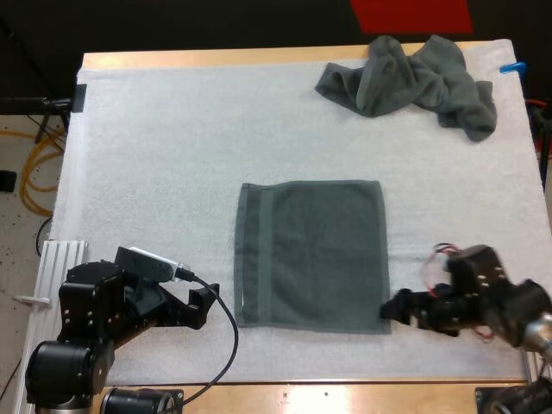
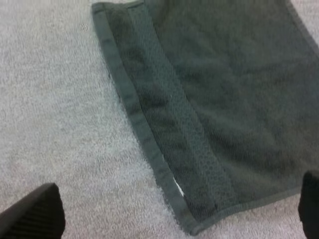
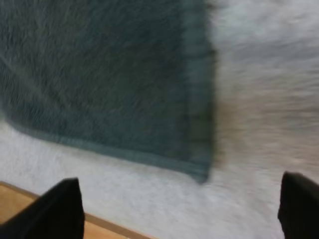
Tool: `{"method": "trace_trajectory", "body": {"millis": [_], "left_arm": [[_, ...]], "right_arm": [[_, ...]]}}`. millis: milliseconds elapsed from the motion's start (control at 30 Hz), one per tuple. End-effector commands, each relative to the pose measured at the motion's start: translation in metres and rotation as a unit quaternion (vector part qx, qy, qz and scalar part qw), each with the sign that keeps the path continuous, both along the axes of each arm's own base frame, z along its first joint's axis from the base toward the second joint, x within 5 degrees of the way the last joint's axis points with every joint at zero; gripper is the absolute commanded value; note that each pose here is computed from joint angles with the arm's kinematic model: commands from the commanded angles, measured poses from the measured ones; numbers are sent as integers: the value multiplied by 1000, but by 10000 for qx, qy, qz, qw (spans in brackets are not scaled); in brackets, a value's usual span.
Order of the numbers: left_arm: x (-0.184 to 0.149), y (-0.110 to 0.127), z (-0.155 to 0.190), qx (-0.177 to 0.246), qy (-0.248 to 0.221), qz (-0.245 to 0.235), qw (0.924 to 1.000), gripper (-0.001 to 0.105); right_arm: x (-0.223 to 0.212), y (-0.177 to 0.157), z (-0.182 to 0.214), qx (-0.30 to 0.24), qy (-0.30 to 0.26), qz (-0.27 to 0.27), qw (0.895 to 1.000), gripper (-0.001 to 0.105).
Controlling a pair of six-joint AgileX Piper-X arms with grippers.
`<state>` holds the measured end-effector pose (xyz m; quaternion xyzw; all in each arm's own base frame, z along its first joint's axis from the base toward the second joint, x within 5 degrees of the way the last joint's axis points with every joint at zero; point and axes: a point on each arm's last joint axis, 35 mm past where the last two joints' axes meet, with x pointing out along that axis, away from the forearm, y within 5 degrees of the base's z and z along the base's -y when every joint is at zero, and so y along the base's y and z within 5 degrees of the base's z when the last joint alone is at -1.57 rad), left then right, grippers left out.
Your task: Pick towel from pile fold and stack
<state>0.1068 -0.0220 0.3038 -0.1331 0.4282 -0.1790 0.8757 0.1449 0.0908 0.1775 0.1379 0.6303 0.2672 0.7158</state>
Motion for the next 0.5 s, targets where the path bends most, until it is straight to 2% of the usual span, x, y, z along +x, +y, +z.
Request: {"method": "trace_trajectory", "body": {"millis": [0, 167, 367, 467], "left_arm": [[0, 0, 1, 18, -54, 29, 10000, 93], [0, 0, 1, 18, -54, 29, 10000, 93], [0, 0, 1, 18, -54, 29, 10000, 93], [0, 0, 1, 18, -54, 29, 10000, 93]], "right_arm": [[3, 7, -1, 96, 11, -25, 10000, 77], [10, 28, -28, -277, 414, -220, 9985, 77], [19, 38, -41, 109, 651, -221, 9976, 77], [19, 39, -44, 73, 723, -265, 9970, 76]]}}
